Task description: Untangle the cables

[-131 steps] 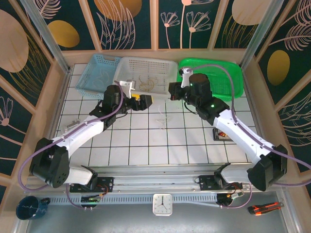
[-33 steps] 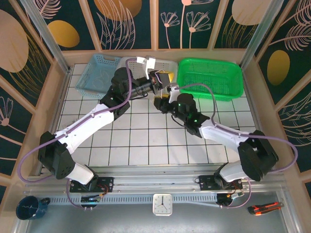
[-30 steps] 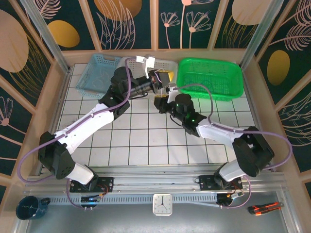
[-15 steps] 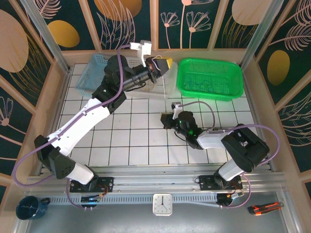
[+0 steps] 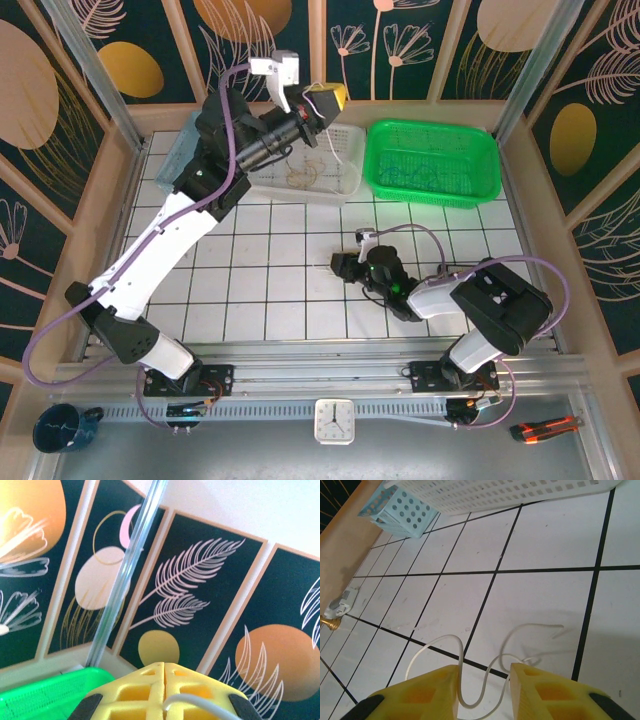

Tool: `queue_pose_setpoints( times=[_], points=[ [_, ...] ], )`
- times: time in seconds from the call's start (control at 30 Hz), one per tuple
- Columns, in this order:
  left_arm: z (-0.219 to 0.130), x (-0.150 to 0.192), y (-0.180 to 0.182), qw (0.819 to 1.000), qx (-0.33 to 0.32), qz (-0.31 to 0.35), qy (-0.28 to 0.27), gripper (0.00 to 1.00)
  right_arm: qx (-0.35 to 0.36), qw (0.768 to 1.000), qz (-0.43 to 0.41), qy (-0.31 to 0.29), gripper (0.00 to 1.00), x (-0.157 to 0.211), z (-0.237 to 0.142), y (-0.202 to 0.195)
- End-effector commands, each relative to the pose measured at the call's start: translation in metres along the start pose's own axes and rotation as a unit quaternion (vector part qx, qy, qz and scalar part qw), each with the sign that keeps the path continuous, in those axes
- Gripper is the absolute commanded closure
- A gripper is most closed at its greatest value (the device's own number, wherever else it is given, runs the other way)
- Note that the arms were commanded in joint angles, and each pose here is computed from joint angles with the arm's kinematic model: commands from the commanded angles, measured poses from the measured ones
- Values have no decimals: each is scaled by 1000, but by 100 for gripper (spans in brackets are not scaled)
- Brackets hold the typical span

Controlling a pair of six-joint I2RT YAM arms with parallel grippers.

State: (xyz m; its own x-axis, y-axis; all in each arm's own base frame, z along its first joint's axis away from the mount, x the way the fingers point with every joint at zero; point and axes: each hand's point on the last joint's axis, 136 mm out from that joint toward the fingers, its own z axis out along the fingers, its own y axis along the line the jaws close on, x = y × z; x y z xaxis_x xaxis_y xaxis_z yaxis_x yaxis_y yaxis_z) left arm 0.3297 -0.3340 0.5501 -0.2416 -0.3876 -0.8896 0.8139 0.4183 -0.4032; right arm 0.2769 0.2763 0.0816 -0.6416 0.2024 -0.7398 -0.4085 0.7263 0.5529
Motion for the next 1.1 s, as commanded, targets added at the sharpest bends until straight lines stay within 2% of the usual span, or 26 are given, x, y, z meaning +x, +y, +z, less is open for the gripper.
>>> queue_pose_setpoints(
  times=[0.0,0.2,0.37,0.5,0.7,1.0,1.07],
  points=[
    [-1,-7,7,1000,-21,20,-2,100,18,1000,7,-2,68,7,-1,-7],
    [-12,-21,37,997,-73,36,-14,100,9,1000,4,-3,67,1,-7,3],
    [-32,-27,91,989,-140,34,-25,100,9,1000,-10,-17,55,-19,-18,17],
    [-52,-28,146,978,-207,32,-26,100,18,999,-21,-29,50,-37,-30,24],
    [-88,-41,223,950,-306,31,-51,100,46,998,-32,-43,40,-56,-49,24],
    [-134,-73,320,894,-436,60,-85,100,49,997,-25,-48,39,-64,-67,26],
    [-138,-68,348,883,-458,57,-82,100,49,997,-25,-47,39,-63,-69,26]
  ],
)
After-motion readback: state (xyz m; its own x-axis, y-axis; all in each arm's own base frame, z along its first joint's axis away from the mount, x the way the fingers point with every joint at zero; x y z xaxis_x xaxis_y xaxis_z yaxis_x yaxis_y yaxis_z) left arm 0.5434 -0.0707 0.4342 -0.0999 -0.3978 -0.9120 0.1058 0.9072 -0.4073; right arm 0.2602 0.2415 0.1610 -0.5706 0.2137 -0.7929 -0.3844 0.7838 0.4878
